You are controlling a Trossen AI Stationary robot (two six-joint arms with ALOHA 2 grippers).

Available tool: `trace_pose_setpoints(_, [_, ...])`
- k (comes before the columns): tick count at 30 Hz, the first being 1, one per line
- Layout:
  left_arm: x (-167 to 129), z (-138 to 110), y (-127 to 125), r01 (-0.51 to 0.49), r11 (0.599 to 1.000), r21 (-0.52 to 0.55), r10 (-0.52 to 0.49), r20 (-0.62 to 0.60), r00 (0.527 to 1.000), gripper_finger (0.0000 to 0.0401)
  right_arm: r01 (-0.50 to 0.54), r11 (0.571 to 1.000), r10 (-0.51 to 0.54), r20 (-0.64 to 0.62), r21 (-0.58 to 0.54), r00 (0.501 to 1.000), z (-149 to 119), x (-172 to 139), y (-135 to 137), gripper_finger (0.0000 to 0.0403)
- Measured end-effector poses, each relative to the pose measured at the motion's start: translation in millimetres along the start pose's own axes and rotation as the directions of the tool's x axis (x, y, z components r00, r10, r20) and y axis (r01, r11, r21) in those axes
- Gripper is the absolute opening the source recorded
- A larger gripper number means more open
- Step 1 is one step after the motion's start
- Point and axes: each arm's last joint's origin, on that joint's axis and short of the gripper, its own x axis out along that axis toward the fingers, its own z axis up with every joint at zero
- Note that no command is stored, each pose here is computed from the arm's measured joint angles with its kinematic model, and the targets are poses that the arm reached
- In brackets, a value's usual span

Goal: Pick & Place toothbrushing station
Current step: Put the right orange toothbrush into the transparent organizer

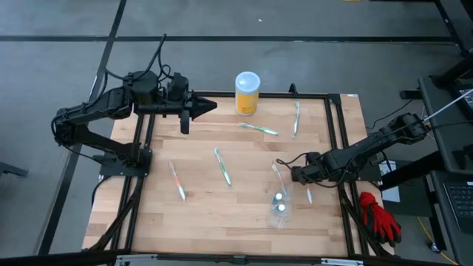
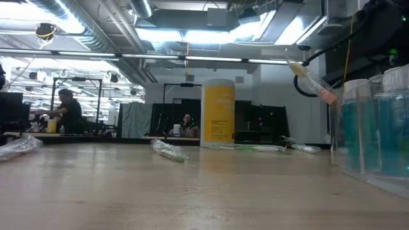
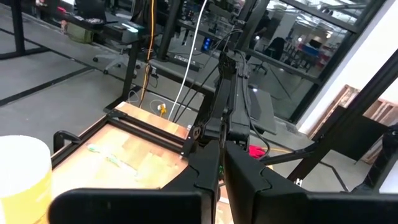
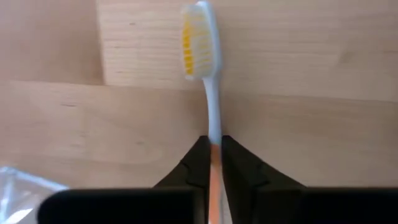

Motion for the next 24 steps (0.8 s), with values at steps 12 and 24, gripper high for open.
trace_pose_setpoints(12, [-1.5, 0.4, 0.0, -0.001, 1.000, 0.000, 0.001, 0.002, 1.000, 0.0017, -0.081, 0.996, 0.080, 0.035, 0.027, 0.996, -0.6, -1.3, 7.0, 0.0001])
trace_pose_setpoints(24, [-1.5, 0.4, 0.0, -0.001, 1.000, 0.000, 0.001, 0.002, 1.000, 0.0015, -0.096, 0.995, 0.092, 0.105, 0.034, 0.990, 0.3, -8.5, 11.8, 0.0000])
